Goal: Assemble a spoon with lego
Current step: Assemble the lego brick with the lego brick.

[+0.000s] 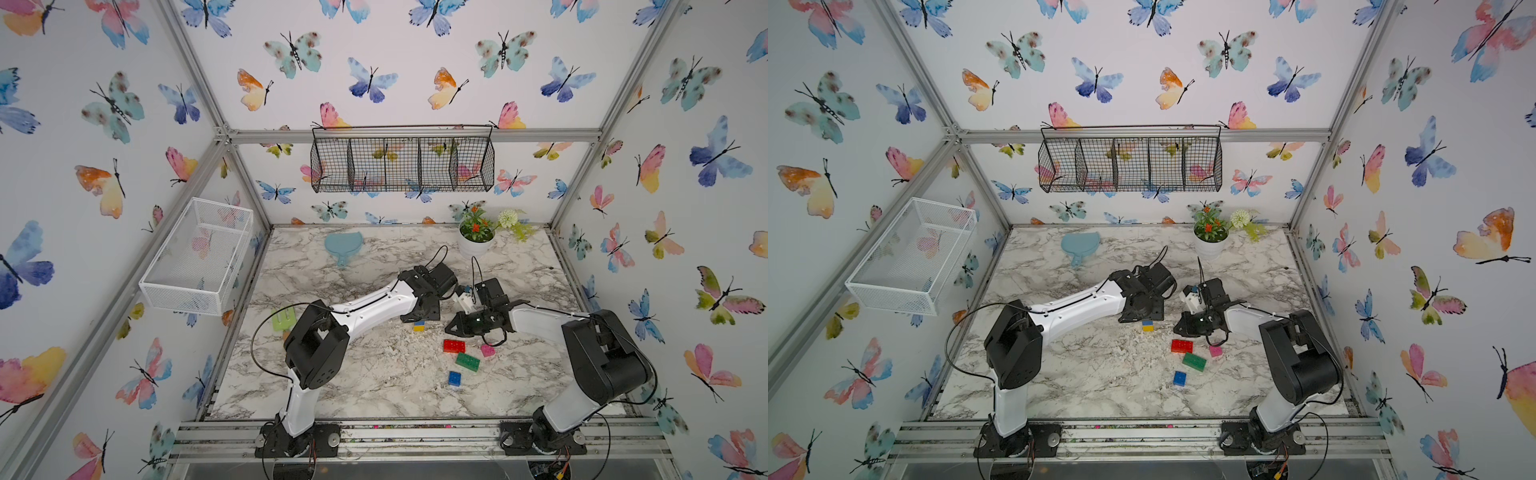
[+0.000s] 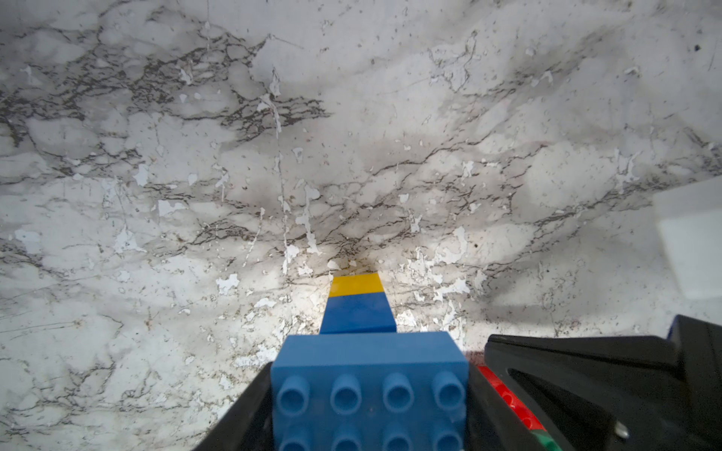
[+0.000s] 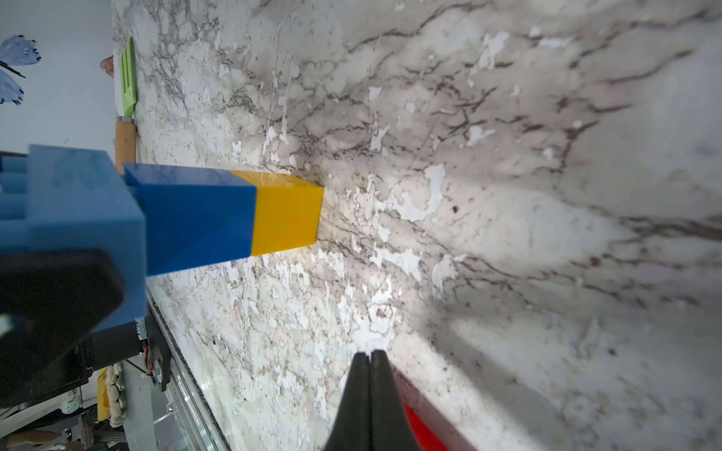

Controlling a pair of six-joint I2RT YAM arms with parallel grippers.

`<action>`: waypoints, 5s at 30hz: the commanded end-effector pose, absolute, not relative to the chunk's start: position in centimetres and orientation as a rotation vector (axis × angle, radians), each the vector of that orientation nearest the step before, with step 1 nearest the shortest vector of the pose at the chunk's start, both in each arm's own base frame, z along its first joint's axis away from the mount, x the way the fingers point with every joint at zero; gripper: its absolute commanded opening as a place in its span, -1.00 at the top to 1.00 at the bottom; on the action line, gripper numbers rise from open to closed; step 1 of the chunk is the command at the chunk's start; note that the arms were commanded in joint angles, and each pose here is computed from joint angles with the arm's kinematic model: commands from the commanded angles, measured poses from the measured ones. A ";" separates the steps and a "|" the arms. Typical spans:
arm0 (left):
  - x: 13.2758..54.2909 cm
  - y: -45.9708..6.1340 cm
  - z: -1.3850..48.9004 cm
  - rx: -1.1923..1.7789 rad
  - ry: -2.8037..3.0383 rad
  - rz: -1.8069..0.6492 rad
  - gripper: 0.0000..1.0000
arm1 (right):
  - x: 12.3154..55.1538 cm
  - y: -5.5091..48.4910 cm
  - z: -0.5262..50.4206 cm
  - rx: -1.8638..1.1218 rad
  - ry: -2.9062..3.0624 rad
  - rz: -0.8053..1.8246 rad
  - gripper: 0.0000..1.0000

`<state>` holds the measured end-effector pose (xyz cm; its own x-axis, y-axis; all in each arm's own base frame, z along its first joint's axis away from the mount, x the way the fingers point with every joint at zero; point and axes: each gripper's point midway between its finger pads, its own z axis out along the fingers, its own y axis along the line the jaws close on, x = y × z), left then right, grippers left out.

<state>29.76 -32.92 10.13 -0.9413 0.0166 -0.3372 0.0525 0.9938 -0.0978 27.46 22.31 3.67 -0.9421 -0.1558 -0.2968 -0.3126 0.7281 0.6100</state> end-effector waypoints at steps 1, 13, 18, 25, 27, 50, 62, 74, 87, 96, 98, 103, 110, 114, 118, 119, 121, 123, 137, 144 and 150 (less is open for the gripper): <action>26.2 -29.7 5.4 0.109 2.972 0.057 0.34 | 27.3 22.4 3.9 -0.391 2.701 1.042 0.90; 25.8 -28.8 6.5 0.208 2.963 0.097 0.42 | 27.2 22.5 3.8 -0.400 2.706 1.051 0.92; 25.9 -29.3 6.6 0.283 2.972 0.097 0.45 | 27.1 22.4 3.8 -0.396 2.710 1.049 0.92; 25.1 -28.6 6.1 0.379 3.000 0.168 0.47 | 27.1 22.3 3.7 -0.383 2.717 1.045 0.92; 24.9 -28.1 6.0 0.402 2.997 0.197 0.48 | 27.0 22.3 3.7 -0.381 2.720 1.049 0.92; 26.8 -30.0 10.9 0.266 2.842 -0.051 0.40 | 27.0 21.5 3.3 -0.379 2.756 0.961 0.93; 26.7 -30.7 13.2 0.195 2.783 -0.194 0.37 | 26.8 21.3 3.0 -0.381 2.764 0.949 0.93; 26.8 -29.9 13.6 0.076 2.758 -0.190 0.35 | 26.9 21.3 2.9 -0.389 2.764 0.945 0.93; 27.0 -30.1 11.4 0.107 2.801 -0.142 0.38 | 26.7 21.3 2.8 -0.397 2.763 0.954 0.93; 27.0 -30.2 10.4 0.165 2.816 -0.112 0.41 | 26.6 21.1 2.7 -0.390 2.769 0.942 0.93; 27.0 -30.2 10.3 0.173 2.815 -0.107 0.41 | 26.6 21.1 2.6 -0.389 2.770 0.939 0.93; 27.1 -30.2 10.2 0.195 2.814 -0.102 0.42 | 26.6 21.1 2.6 -0.388 2.770 0.937 0.94; 27.4 -30.3 10.8 0.225 2.794 -0.104 0.42 | 26.5 21.0 2.5 -0.386 2.772 0.933 0.94; 27.5 -30.2 10.8 0.222 2.785 -0.095 0.43 | 26.6 21.0 2.5 -0.385 2.772 0.933 0.94; 27.7 -30.6 11.4 0.217 2.761 -0.110 0.44 | 26.6 21.0 2.5 -0.384 2.774 0.931 0.94; 27.8 -30.6 11.4 0.215 2.758 -0.110 0.43 | 26.5 21.0 2.4 -0.384 2.775 0.931 0.94; 27.9 -30.5 11.4 0.213 2.753 -0.101 0.44 | 26.5 21.0 2.4 -0.385 2.775 0.931 0.94; 27.9 -30.6 11.5 0.212 2.748 -0.116 0.45 | 26.5 20.9 2.4 -0.385 2.775 0.930 0.94; 27.0 -30.2 9.6 0.224 2.789 -0.106 0.47 | 26.4 20.8 2.2 -0.386 2.780 0.923 0.94; 26.5 -29.4 8.9 0.220 2.804 -0.076 0.48 | 26.4 20.8 2.2 -0.388 2.781 0.924 0.94; 26.4 -29.0 9.0 0.221 2.803 -0.062 0.48 | 26.3 20.8 2.2 -0.388 2.783 0.922 0.94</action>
<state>27.69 -30.78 10.38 -0.9176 0.1165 -0.3801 0.1596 0.9836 -0.0839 26.90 21.38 2.81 -0.9442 -0.1806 -0.2753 -0.3115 0.7611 0.5690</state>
